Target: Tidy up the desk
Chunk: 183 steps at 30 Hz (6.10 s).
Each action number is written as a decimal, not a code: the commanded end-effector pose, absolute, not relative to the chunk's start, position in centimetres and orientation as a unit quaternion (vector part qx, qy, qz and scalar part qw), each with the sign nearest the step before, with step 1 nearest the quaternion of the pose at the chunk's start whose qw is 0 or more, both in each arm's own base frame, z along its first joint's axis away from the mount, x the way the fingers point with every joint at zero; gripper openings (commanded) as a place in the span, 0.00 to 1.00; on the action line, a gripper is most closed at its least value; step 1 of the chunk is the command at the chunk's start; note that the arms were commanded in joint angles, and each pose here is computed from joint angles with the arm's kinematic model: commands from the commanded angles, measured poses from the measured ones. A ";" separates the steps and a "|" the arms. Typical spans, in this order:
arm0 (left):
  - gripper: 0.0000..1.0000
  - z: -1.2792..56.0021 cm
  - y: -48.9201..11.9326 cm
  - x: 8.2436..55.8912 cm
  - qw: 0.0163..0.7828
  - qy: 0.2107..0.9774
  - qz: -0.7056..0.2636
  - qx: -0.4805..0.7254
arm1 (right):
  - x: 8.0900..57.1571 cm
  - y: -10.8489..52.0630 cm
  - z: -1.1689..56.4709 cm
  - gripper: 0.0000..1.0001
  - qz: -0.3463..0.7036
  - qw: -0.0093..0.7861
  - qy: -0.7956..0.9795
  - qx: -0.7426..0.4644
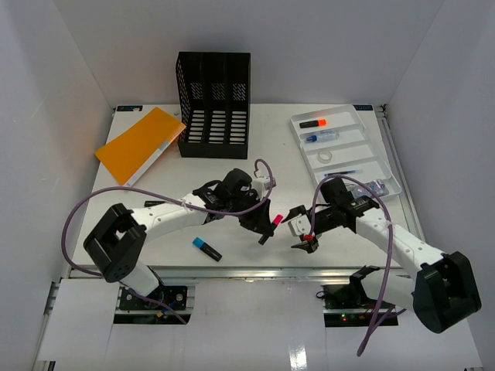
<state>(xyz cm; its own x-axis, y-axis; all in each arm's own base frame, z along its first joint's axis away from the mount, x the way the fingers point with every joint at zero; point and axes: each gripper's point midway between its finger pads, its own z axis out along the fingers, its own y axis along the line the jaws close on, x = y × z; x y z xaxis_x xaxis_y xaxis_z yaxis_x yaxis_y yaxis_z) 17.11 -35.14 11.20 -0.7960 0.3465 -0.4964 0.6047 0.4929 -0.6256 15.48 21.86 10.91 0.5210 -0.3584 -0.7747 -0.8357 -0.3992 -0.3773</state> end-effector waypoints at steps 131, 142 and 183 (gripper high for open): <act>0.87 6.7 -14.4 16.1 0.125 0.940 -0.139 -0.284 | 30.1 22.2 18.5 0.77 0.372 0.415 0.664 -0.498; 0.74 3.8 -15.5 17.9 0.107 0.946 -0.119 -0.283 | 28.3 21.4 19.0 0.78 0.372 0.440 0.647 -0.499; 0.35 0.4 -17.3 19.3 0.071 0.973 -0.111 -0.189 | 26.5 20.8 20.0 0.79 0.378 0.471 0.610 -0.512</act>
<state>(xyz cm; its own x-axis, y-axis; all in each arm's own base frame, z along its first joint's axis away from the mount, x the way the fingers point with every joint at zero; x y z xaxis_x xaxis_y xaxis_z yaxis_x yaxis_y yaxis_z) 19.11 -18.58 1.88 -0.8997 -0.4323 -0.0599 -0.3940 0.8635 -0.3148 27.11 20.63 18.89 -0.0904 -0.2971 -0.9506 -0.9750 0.2208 0.0238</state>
